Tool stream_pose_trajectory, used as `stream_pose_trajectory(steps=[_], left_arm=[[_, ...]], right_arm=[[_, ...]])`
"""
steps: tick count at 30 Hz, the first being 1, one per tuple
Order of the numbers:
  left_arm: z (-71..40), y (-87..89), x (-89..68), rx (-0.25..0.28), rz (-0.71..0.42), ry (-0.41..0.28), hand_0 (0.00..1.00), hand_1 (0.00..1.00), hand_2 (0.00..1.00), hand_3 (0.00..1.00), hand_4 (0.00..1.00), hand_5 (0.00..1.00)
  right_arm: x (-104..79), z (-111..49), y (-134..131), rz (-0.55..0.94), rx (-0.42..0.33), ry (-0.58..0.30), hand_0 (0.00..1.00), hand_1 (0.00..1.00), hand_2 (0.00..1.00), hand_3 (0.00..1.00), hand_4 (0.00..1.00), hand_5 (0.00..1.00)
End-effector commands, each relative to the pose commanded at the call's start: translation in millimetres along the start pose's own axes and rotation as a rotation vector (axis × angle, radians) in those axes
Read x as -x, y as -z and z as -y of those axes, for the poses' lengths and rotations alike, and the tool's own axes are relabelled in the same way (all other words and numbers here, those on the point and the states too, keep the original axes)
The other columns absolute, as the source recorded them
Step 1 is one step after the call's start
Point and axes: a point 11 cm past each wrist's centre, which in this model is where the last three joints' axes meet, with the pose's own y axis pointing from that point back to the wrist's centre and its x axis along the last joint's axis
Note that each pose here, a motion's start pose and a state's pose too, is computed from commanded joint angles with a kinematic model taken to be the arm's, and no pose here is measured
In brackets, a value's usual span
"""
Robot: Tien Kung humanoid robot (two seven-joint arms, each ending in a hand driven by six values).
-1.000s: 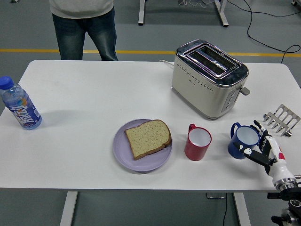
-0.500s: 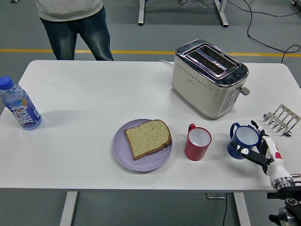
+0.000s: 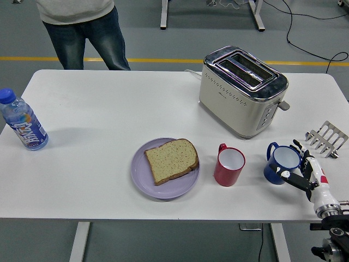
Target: Pick up the cup,pour liquid into bread,place the cup on the desk
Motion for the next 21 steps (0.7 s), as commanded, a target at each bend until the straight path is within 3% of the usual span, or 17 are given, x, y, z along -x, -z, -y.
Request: stream_pose_trajectory(steps=[21], left_arm=[[0.0,1.2,-0.7,-0.003,0.006,-0.001,0.696,0.761,0.778,0.613,0.401,0.998]], right_arm=[[1.5,5.3,-5.6,-0.016,0.026,0.007,0.919,0.798,0.869,0.901,0.998,0.164]])
